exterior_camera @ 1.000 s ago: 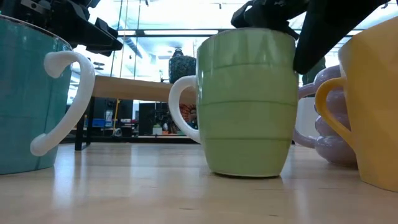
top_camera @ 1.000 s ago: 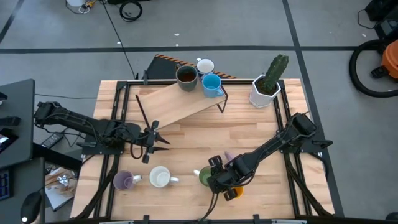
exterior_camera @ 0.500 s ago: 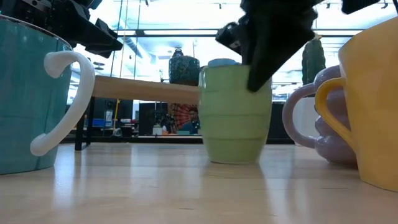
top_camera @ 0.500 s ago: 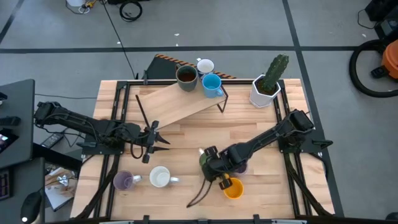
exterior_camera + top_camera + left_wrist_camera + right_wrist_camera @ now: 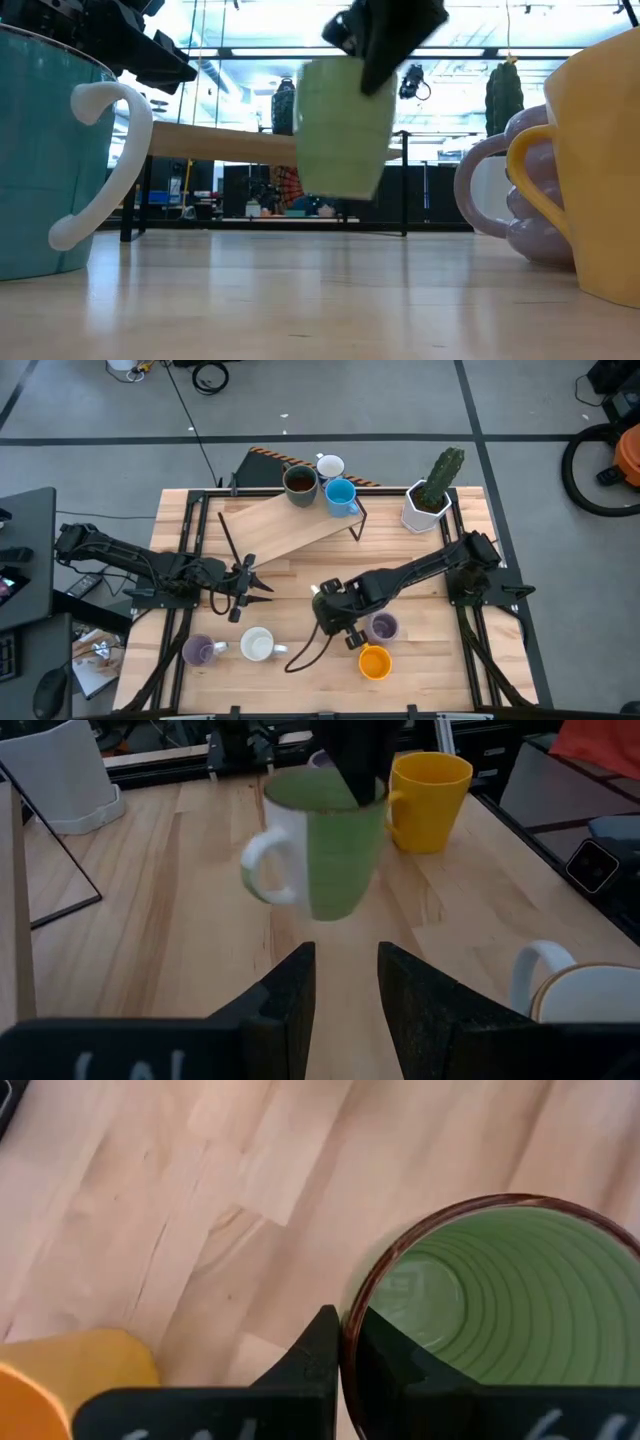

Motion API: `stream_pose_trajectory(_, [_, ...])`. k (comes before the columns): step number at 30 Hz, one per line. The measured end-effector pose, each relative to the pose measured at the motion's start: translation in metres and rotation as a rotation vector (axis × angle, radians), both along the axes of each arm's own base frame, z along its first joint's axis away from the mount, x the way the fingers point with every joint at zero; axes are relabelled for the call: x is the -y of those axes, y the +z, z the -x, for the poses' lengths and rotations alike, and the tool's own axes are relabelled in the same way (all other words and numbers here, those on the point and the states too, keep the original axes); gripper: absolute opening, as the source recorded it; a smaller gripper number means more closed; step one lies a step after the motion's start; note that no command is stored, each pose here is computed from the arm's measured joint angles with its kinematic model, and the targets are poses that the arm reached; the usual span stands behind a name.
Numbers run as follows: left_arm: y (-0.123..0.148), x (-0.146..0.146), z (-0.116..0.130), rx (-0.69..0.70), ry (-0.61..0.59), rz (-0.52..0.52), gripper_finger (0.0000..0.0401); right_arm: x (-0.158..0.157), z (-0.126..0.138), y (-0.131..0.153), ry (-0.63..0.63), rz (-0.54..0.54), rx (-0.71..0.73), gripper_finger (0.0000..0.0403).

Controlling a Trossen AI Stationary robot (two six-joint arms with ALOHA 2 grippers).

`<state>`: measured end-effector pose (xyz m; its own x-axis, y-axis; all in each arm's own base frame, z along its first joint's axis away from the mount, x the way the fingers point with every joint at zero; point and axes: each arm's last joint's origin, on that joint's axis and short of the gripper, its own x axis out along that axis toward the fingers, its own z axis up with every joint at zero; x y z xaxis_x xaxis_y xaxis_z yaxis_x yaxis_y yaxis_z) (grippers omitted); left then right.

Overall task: Place coffee mugs
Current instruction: Put the stripe green mug on the shelf

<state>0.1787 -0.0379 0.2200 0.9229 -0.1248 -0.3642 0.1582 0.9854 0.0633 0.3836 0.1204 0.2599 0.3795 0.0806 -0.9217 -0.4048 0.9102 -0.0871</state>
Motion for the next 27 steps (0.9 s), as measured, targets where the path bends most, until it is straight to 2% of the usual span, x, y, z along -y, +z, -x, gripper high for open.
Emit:
stream_pose_trajectory(8, [0.001,0.000,0.000,0.008,-0.003,0.001,0.0117,0.016,-0.007,0.051,0.024,0.027,0.080,0.0025])
stream_pose_trajectory(12, [0.006,0.003,-0.001,0.065,0.021,-0.039,0.0117,0.023,-0.007,0.075,0.096,0.071,0.124,0.0025])
stream_pose_trajectory(15, [0.015,0.004,-0.003,0.096,0.036,-0.045,0.0117,0.036,-0.010,0.090,0.102,0.080,0.173,0.0026])
stream_pose_trajectory(18, [0.033,0.004,-0.005,0.097,0.041,-0.028,0.0117,0.052,-0.012,0.098,0.090,0.083,0.199,0.0026])
stream_pose_trajectory(22, [0.057,0.003,-0.004,0.033,0.063,-0.045,0.0117,0.072,-0.016,0.103,0.076,0.098,0.226,0.0026])
stream_pose_trajectory(27, [0.069,0.001,-0.001,-0.001,0.122,-0.055,0.0117,0.096,-0.023,0.106,0.063,0.108,0.281,0.0027])
